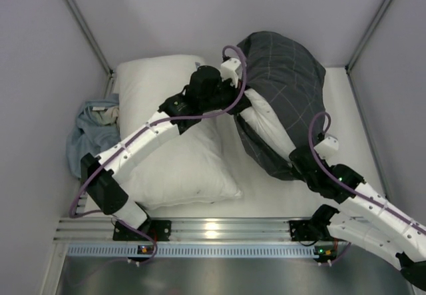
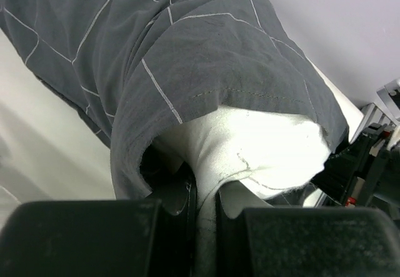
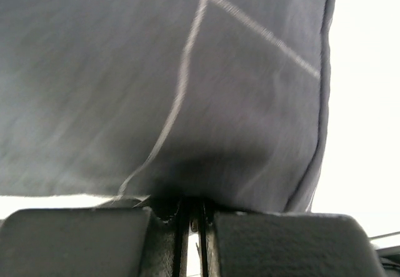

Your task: Remove the pillowcase from the pillow

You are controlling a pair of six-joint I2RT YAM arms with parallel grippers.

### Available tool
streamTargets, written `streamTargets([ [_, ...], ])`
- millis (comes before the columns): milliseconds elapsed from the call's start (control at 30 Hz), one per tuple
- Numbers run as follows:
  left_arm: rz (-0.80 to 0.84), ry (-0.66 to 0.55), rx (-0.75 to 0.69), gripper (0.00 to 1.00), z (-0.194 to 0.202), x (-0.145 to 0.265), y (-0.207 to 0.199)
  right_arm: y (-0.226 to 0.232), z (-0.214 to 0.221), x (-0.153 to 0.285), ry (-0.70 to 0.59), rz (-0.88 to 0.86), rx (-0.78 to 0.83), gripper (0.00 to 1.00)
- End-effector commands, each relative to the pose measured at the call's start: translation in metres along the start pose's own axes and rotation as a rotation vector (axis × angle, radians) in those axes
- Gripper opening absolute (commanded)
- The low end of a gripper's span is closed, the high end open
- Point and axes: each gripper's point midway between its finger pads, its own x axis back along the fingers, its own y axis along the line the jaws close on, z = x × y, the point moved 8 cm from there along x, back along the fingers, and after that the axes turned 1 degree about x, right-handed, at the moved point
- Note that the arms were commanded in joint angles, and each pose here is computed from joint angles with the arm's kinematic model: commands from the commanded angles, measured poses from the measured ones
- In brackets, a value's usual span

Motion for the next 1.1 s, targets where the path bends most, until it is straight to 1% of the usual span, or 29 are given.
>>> streamTargets([
  [0,-0.018,-0.357,-0.042,0.0,-0.087,0.063,-0.009,-0.011,-0.002,-0.004,-0.043,0.088,0.026,0.0],
  [67,-0.063,-0.353,-0.036,0.0,-0.088,0.073,0.004,-0.013,-0.003,-0.006,-0.053,0.108,0.029,0.0],
  [267,-0.124,-0.349,0.027,0.0,-0.093,0.102,0.045,-0.02,-0.008,-0.012,-0.07,0.162,0.015,0.0],
  [467,-0.216,-0.326,0.065,0.0,-0.083,0.12,0.078,-0.027,-0.018,-0.012,-0.099,0.189,-0.006,0.0],
  [633,-0.267,-0.31,0.105,0.0,-0.067,0.127,0.097,-0.026,-0.024,-0.017,-0.091,0.201,-0.01,0.0],
  [700,-0.286,-0.324,0.117,0.0,-0.065,0.135,0.103,-0.026,-0.025,-0.018,-0.091,0.205,-0.008,0.0],
  [733,-0.296,-0.333,0.118,0.0,-0.065,0.14,0.104,-0.026,-0.028,-0.019,-0.098,0.21,-0.015,0.0],
  [833,-0.298,-0.308,0.134,0.0,-0.051,0.14,0.107,-0.026,-0.04,-0.016,-0.13,0.215,-0.03,0.0],
  [867,-0.297,-0.285,0.146,0.0,-0.042,0.136,0.11,-0.022,-0.047,-0.014,-0.149,0.192,-0.046,0.0],
  [933,-0.277,-0.28,0.157,0.0,-0.036,0.134,0.11,-0.015,-0.053,-0.013,-0.163,0.141,-0.029,0.0],
  [967,-0.258,-0.26,0.177,0.0,-0.028,0.131,0.111,-0.005,-0.056,-0.014,-0.157,0.093,-0.032,0.0],
  [1000,-0.245,-0.267,0.177,0.0,-0.027,0.13,0.111,-0.001,-0.057,-0.016,-0.137,0.063,0.033,0.0],
  [1033,-0.229,-0.265,0.183,0.0,-0.025,0.128,0.109,0.006,-0.055,-0.022,-0.103,0.049,0.072,0.05],
  [1067,-0.204,-0.255,0.193,0.0,-0.023,0.126,0.108,0.011,-0.055,-0.022,-0.077,0.025,0.089,0.15],
])
